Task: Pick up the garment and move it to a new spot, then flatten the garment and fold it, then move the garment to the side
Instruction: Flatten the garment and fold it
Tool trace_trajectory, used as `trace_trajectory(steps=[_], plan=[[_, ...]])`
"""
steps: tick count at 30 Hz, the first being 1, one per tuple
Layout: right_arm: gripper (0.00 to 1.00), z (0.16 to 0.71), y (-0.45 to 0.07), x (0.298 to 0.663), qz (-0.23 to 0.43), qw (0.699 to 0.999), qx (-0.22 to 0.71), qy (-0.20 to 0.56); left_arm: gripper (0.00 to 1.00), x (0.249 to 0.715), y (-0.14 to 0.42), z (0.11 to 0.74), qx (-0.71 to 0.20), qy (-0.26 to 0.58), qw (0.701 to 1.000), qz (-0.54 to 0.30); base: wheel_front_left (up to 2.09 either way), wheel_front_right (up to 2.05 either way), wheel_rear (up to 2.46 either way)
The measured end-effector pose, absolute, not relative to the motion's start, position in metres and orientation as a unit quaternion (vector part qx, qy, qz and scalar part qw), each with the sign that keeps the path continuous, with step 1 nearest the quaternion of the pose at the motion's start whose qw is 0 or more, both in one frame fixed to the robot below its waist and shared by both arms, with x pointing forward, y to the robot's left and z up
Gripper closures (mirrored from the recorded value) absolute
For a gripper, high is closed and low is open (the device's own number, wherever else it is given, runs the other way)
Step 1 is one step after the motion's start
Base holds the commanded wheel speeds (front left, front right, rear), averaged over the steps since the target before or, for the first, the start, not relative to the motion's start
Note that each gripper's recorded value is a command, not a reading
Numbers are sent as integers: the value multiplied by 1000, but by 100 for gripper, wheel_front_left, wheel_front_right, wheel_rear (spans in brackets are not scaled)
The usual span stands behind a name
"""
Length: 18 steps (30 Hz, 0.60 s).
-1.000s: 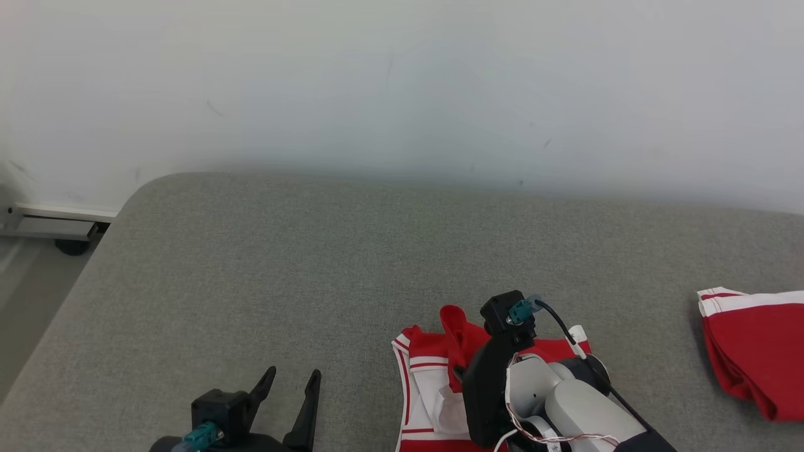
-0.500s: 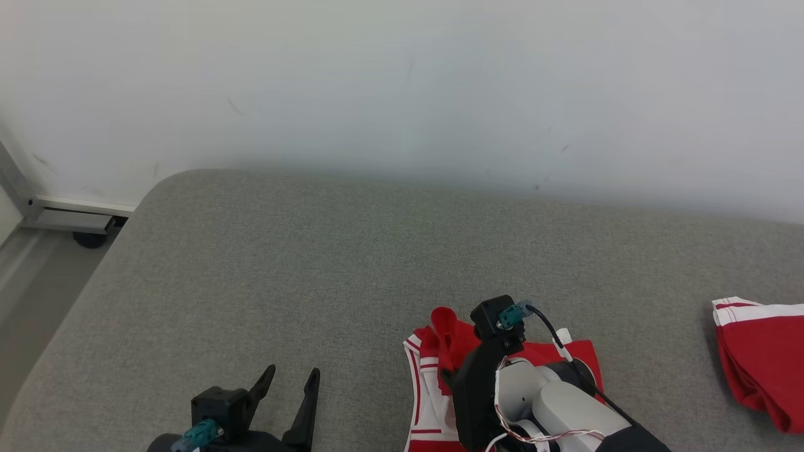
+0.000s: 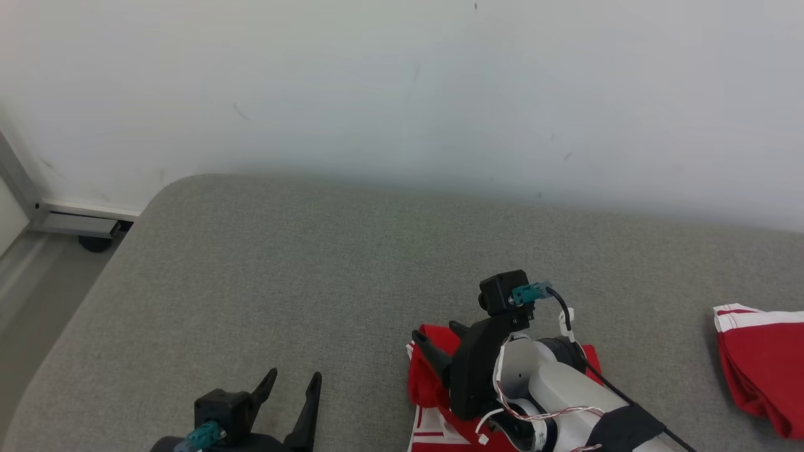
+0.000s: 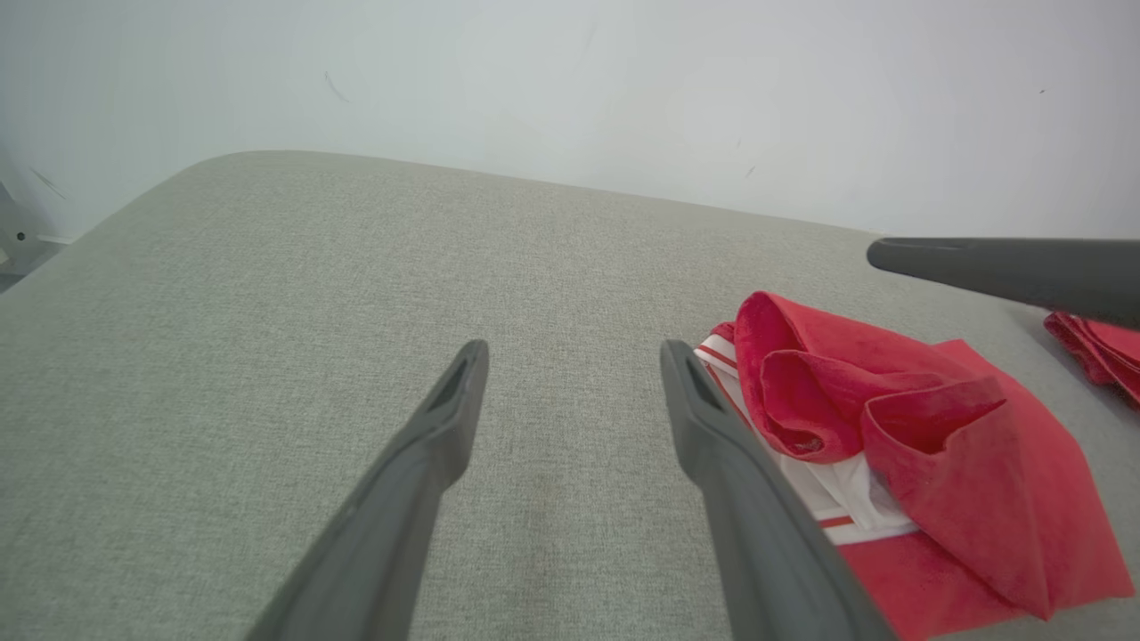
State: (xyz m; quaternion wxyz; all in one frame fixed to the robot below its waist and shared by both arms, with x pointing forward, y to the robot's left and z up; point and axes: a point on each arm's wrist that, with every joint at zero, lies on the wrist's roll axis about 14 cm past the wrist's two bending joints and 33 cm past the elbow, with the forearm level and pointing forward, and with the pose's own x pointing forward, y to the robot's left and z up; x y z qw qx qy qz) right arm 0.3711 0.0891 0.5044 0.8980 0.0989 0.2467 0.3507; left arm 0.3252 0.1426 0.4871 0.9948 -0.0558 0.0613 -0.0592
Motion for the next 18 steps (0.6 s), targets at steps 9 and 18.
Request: trace_trajectory(steps=[9, 18], plan=[[0, 503, 58, 396, 295, 927, 64, 221, 0, 320, 146, 484, -55, 61, 995, -56, 0, 0, 0], [0, 488, -14, 409, 202, 958, 54, 197, 0, 322, 140, 490, -51, 52, 995, -66, 0, 0, 0]])
